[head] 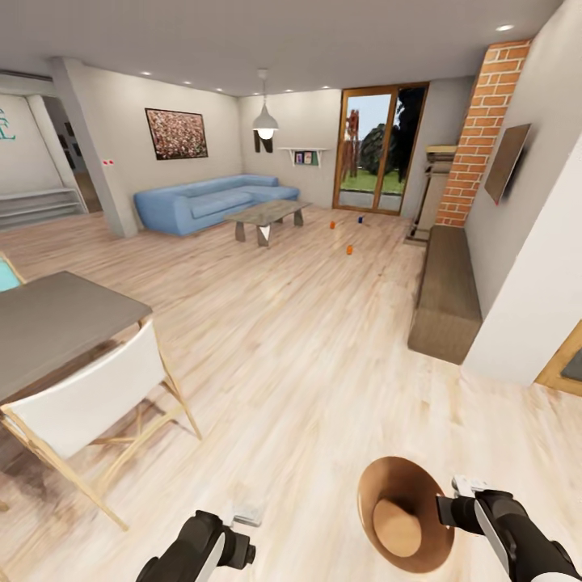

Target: Put the three can of soda from the living room inside the tash can in the kitchen.

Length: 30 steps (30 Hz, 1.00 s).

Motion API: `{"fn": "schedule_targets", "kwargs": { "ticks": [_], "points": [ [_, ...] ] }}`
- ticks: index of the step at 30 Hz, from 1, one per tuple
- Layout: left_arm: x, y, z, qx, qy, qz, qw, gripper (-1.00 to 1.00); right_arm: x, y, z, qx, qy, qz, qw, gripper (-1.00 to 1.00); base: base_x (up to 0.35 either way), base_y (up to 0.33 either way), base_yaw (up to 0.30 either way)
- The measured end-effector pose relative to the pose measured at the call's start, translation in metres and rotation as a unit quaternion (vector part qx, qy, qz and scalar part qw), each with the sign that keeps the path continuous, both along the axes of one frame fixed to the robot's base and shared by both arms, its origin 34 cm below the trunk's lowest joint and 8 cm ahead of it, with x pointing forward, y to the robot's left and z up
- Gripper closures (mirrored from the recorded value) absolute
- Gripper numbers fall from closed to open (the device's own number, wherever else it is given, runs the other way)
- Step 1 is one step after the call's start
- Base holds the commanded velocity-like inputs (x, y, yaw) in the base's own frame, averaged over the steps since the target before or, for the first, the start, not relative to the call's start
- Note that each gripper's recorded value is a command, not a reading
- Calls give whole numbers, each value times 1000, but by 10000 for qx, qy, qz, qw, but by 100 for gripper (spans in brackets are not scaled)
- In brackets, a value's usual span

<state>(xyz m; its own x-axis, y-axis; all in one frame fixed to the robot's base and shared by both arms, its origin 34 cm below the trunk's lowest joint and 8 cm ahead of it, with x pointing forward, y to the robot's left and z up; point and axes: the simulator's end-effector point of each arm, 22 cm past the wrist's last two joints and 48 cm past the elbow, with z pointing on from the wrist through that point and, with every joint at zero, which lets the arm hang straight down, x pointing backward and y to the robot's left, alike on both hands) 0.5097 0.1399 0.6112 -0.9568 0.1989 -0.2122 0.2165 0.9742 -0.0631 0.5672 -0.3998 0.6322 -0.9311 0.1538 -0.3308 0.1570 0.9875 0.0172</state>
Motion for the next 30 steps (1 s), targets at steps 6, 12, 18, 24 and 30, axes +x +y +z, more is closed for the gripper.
{"fn": "schedule_targets", "kwargs": {
  "ticks": [6, 12, 18, 24, 30],
  "points": [
    [0, -1, 0, -10, 0, 2, 10000, -100, 0, 0, 0, -16, 7, 17, 10000, 100, 326, -106, -160],
    [-1, -1, -1, -12, 10, 3, 10000, -100, -1, -1, -1, -27, 22, 20, 10000, 100, 345, -12, -89],
    [0, -1, -1, -13, 10, 3, 10000, -100, -1, -1, -2, -19, 29, 12, 10000, 100, 347, -2, -20],
    [0, -1, -1, -13, 5, 3, 10000, -100, -1, 0, -1, -8, 24, 9, 10000, 100, 348, 0, -2],
    [0, -1, -1, -18, 6, 7, 10000, -100, -1, 1, -1, -9, 60, 16, 10000, 100, 348, 0, 0]
  ]
}}
